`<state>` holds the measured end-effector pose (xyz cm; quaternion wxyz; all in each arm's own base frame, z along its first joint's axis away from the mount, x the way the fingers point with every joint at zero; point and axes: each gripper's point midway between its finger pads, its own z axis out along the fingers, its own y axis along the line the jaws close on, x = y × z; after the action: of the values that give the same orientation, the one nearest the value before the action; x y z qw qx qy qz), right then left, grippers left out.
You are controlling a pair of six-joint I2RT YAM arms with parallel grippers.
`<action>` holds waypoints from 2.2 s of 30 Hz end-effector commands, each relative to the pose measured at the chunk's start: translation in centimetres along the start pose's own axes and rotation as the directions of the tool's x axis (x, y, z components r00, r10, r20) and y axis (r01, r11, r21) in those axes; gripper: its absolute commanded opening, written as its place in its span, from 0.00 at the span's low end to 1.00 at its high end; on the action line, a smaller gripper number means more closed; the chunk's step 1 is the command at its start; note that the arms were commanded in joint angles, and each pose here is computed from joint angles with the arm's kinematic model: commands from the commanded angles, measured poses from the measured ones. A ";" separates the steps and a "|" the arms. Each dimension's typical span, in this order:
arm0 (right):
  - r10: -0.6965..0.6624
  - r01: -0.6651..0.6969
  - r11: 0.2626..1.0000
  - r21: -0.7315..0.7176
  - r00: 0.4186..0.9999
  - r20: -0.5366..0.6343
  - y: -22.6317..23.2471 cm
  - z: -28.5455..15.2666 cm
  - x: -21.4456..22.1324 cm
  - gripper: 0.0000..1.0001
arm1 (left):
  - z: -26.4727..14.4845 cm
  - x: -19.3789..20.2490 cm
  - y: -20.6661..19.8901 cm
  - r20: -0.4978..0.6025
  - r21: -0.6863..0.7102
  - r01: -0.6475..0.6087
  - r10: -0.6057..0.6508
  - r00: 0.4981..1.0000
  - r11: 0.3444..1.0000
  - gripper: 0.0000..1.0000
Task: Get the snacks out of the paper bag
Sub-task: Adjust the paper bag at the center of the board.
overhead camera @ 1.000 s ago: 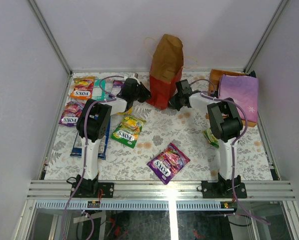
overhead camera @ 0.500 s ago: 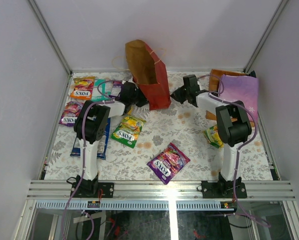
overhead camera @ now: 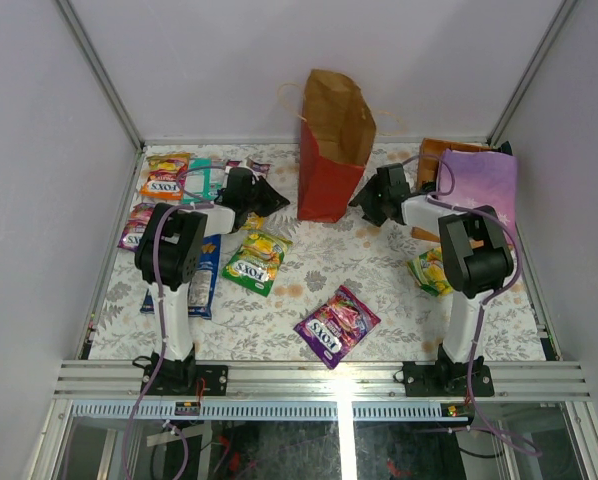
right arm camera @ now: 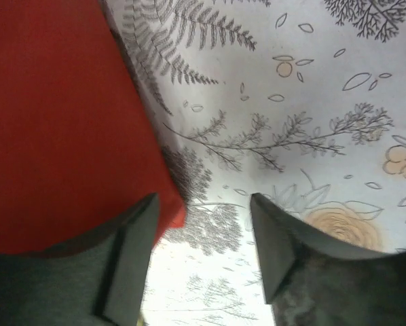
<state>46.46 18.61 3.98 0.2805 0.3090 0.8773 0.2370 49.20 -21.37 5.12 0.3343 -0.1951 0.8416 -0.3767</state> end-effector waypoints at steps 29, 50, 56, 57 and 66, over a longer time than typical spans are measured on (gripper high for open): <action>-0.560 0.670 0.662 -0.337 0.741 0.371 5.6 -1.5 4.9 0.95 | -3.1 -0.3 -5.0 0.118 0.247 -0.313 0.293 0.949 0.917 0.89; -0.593 0.748 0.594 -0.294 0.655 0.468 7.5 0.1 3.4 1.00 | -1.5 0.2 -4.7 0.067 0.274 -0.238 0.228 0.971 0.932 0.89; -0.567 0.730 0.581 -0.360 0.680 0.464 8.4 0.3 4.2 0.94 | -0.7 0.1 -5.1 0.049 0.304 -0.217 0.212 0.976 0.928 0.89; -0.567 0.729 0.579 -0.365 0.682 0.463 8.5 0.4 4.3 0.92 | -0.5 0.1 -5.1 0.048 0.306 -0.215 0.211 0.976 0.928 0.89; -0.569 0.739 0.566 -0.366 0.671 0.475 9.2 0.6 3.9 0.83 | 0.6 -0.4 -5.7 0.038 0.324 -0.206 0.205 0.978 0.923 0.88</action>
<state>46.92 26.56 4.08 0.5132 -0.0870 0.8080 0.2762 49.24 -24.30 7.58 0.3826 -0.0655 0.8031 -0.4520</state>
